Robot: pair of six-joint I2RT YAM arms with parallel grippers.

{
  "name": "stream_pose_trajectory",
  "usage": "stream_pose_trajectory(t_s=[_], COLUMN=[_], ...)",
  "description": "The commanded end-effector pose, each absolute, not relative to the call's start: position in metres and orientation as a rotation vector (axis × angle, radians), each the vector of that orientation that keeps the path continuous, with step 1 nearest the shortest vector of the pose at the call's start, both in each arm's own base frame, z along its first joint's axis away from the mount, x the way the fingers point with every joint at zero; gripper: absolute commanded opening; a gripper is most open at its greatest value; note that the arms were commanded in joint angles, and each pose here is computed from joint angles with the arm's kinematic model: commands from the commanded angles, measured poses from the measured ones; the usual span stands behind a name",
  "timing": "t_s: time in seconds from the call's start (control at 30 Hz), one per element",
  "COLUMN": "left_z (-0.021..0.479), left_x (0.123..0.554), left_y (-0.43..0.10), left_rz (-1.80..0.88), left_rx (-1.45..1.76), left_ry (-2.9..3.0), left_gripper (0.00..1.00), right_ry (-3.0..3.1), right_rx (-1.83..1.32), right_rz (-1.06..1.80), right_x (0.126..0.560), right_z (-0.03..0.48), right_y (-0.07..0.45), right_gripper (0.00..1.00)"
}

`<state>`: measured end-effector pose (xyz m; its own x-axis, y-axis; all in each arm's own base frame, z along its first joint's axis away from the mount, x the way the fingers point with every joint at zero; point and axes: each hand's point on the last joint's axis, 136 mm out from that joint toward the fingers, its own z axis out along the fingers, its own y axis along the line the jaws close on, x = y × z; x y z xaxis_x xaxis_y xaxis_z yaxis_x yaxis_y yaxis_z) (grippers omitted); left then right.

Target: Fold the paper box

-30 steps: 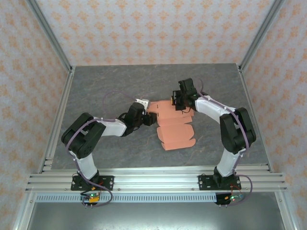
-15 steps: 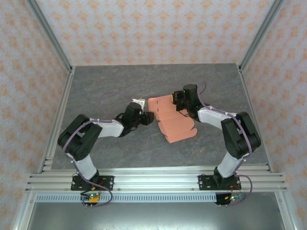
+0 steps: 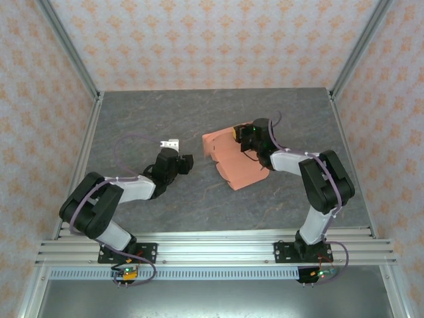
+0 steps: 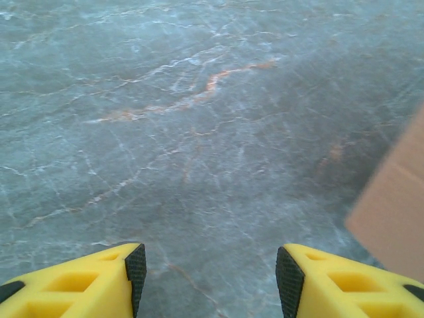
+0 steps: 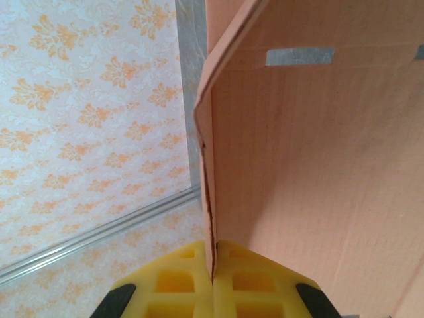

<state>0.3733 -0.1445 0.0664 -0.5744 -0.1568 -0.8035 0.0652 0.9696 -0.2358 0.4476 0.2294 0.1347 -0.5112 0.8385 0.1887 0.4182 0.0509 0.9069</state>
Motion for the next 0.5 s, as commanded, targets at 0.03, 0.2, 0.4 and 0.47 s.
stream_pose_trajectory(t_s=[0.03,0.2,0.4,0.47], left_z=[0.078,0.099,0.107,0.105], left_x=[0.399,0.409,0.406,0.405], left_y=[-0.153,-0.186,-0.222,-0.234], left_rz=[-0.279,-0.452,-0.489,-0.506], left_rx=[0.02,0.121,0.27,0.302], left_ry=[2.08,1.951,1.947,1.954], left_gripper=[0.57,0.56,0.55,0.53], right_ry=[1.938,1.947,1.956,1.944], right_rx=[1.153,1.149,1.081,1.055], right_rz=[1.492,1.475,1.417,1.434], right_x=[0.445,0.44,0.439,0.44], right_z=[0.145,0.139,0.13,0.131], right_y=[0.237,0.235,0.232,0.235], right_gripper=[0.03,0.03,0.03,0.03])
